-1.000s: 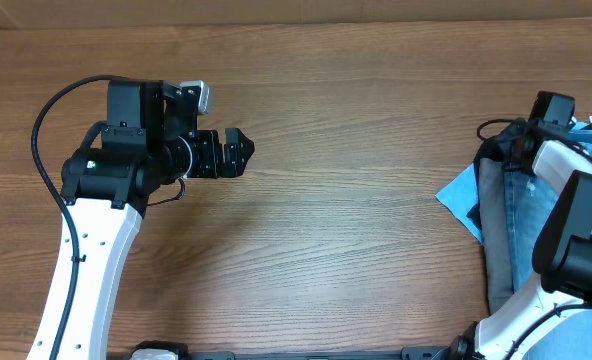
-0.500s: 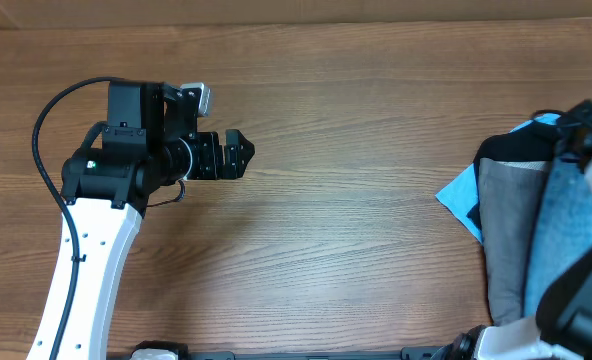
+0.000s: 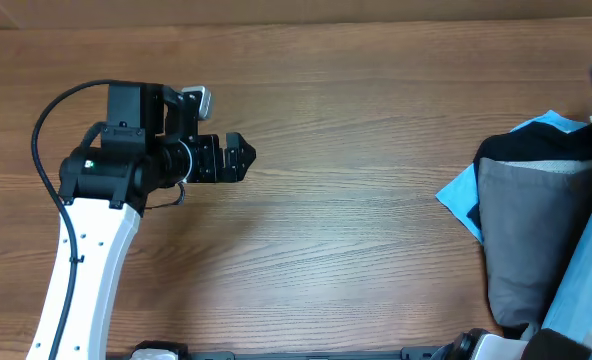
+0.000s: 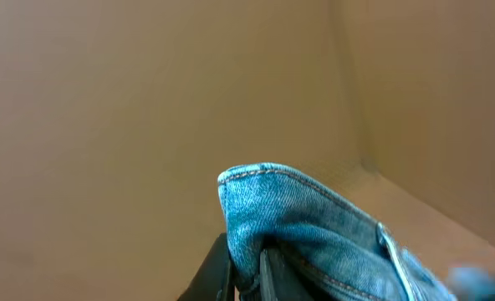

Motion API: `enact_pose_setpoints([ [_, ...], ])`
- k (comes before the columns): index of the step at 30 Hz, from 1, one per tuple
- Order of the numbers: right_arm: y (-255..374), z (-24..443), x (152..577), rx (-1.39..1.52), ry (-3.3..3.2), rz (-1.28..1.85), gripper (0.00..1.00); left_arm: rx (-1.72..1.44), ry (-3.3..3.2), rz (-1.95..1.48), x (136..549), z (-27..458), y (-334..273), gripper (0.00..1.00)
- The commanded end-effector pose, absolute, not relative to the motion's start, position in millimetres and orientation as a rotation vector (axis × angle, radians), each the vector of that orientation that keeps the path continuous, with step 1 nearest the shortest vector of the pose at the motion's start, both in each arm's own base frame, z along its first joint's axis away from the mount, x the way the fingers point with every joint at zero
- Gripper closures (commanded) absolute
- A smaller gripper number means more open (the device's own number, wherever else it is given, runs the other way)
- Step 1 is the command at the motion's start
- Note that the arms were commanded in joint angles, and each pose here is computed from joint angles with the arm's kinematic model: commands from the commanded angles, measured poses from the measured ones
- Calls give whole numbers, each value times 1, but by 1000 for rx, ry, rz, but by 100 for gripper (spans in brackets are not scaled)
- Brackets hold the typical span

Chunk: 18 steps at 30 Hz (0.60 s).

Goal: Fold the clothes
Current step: 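Pull the light-blue jeans leftward off the pile and spread them flat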

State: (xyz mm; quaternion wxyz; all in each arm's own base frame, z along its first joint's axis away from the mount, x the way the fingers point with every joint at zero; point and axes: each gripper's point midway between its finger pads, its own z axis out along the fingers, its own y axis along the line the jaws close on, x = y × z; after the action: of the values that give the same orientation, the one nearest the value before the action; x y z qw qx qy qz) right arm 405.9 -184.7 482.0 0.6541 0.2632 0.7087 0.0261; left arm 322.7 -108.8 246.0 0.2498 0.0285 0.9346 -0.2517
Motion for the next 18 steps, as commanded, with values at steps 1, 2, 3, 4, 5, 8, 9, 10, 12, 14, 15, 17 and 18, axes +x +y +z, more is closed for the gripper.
enact_pose_setpoints([
  [1, -66, 614, 369, 216, 1376, 370, 96, 102, 2381, -723, 329, 314, -112, 0],
  [2, -44, 627, 364, 156, 1350, 416, 96, 99, 2357, -702, 329, 327, -109, 0],
  [3, -16, 639, 360, 88, 1326, 470, 96, 96, 2331, -680, 328, 342, -106, 0],
  [4, 12, 647, 356, 29, 1310, 527, 96, 83, 2297, -640, 327, 362, -99, 0],
  [5, 35, 650, 352, -18, 1304, 579, 96, 68, 2272, -604, 325, 377, -92, 0],
  [8, 115, 641, 345, -145, 1343, 765, 96, -2, 2173, -471, 312, 429, -64, 0],
  [9, 137, 633, 344, -173, 1375, 815, 96, -24, 2144, -434, 306, 443, -55, 0],
  [10, 163, 621, 344, -206, 1420, 870, 96, -57, 2098, -383, 297, 463, -44, 0],
  [12, 210, 594, 342, -275, 1517, 944, 92, -114, 2002, -292, 279, 498, -23, 0],
  [14, 253, 562, 337, -380, 1611, 960, 56, -144, 1892, -225, 258, 533, -10, 0],
  [15, 269, 547, 335, -418, 1653, 939, 46, -147, 1849, -200, 249, 546, -6, 0],
  [17, 284, 521, 336, -427, 1730, 821, 27, -149, 1762, -161, 228, 571, -1, 0],
  [18, 279, 513, 342, -373, 1764, 725, 24, -147, 1733, -158, 220, 579, -1, 0],
])
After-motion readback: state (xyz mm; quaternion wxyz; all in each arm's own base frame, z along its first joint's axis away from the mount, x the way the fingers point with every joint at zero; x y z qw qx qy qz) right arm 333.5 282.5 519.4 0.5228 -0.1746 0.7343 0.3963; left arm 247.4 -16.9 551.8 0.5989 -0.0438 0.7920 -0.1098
